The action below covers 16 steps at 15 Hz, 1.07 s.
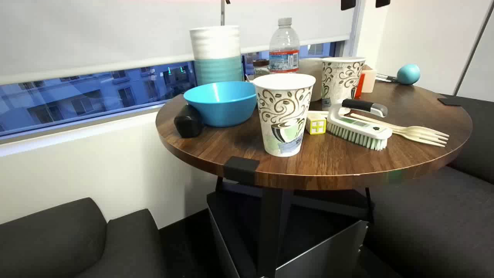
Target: Place the two coffee cups upside down
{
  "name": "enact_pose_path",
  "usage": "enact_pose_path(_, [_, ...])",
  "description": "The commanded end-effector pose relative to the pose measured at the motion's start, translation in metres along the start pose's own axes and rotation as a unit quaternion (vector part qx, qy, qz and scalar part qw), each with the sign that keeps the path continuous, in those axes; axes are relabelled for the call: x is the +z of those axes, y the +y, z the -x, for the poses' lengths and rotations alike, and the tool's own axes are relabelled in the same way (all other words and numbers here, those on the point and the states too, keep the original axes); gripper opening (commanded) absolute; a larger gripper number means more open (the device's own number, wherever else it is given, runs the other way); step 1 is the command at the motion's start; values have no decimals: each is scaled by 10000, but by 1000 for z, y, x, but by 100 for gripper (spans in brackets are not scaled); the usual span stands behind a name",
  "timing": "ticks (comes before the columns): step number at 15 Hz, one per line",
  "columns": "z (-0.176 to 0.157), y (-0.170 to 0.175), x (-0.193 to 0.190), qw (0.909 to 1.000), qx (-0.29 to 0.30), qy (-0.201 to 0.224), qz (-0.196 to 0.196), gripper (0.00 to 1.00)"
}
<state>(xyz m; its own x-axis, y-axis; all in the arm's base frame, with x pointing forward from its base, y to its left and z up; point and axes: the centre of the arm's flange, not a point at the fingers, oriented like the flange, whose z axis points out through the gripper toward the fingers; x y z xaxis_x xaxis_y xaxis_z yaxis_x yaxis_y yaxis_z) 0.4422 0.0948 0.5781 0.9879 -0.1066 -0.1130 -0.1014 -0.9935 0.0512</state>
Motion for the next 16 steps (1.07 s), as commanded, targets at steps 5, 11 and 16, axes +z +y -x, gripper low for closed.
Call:
enact_pose_path(5, [0, 0, 0, 10000, -2, 1, 0, 100])
enact_pose_path(11, [7, -77, 6, 9915, -1147, 588, -180, 100])
enact_pose_path(16, [6, -110, 40, 9860, -1407, 817, -372, 100])
